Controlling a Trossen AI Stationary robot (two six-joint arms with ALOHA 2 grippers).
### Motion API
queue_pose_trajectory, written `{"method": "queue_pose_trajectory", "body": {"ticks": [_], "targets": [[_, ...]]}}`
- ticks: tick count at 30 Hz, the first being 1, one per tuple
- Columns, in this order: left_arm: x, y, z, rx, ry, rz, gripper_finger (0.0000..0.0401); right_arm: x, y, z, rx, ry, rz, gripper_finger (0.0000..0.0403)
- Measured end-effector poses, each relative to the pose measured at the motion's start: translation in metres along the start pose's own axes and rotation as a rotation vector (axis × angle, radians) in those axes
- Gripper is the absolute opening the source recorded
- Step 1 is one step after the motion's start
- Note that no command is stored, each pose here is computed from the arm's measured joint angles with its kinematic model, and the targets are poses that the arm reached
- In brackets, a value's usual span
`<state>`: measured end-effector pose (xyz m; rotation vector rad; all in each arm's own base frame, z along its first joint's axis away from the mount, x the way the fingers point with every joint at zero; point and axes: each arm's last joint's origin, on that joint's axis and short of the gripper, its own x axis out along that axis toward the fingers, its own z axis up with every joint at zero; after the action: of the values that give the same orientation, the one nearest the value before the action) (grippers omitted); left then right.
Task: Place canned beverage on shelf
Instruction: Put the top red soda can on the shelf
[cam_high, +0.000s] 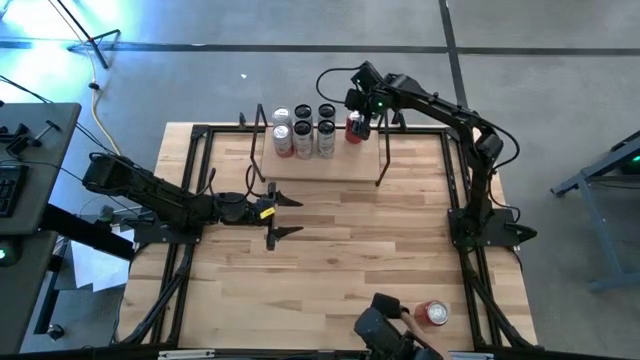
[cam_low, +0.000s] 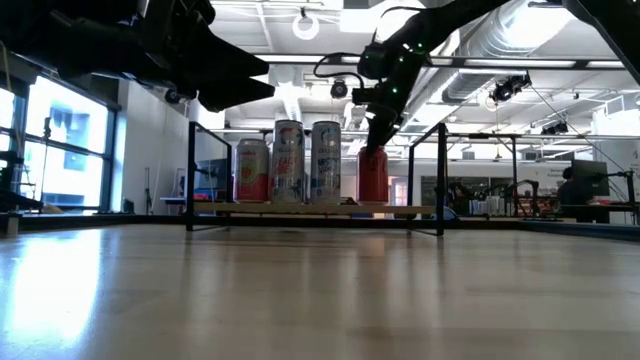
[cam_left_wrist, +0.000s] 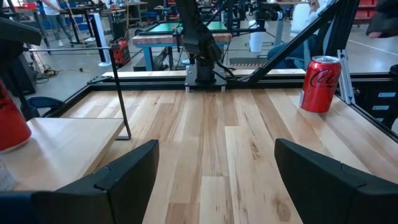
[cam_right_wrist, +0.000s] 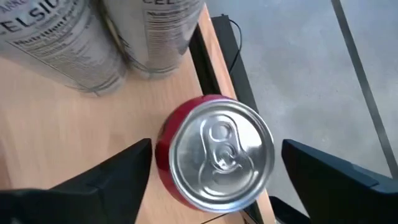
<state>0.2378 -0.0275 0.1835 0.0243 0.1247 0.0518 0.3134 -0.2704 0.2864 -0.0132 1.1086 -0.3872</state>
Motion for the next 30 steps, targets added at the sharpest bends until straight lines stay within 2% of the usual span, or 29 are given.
{"method": "queue_pose_trajectory", "body": {"ticks": [4, 14, 23, 27, 30], "targets": [[0.0, 0.0, 0.0, 0.0, 0.0, 0.0, 0.031, 0.0, 0.0, 0.0, -0.001, -0.001, -0.002, 0.0356], [0.0, 0.0, 0.0, 0.0, 0.0, 0.0, 0.031, -0.001, 0.001, 0.001, -0.007, -0.004, 0.001, 0.036], [0.0, 0.0, 0.0, 0.0, 0.0, 0.0, 0.031, -0.02, 0.012, 0.019, -0.042, -0.048, 0.014, 0.0361], [0.0, 0.0, 0.0, 0.0, 0.0, 0.0, 0.031, -0.033, 0.018, 0.021, -0.034, 0.02, -0.015, 0.0359], [0.0, 0.0, 0.0, 0.001, 0.0, 0.0, 0.031, -0.04, 0.022, 0.018, -0.045, 0.099, -0.053, 0.0331]]}}
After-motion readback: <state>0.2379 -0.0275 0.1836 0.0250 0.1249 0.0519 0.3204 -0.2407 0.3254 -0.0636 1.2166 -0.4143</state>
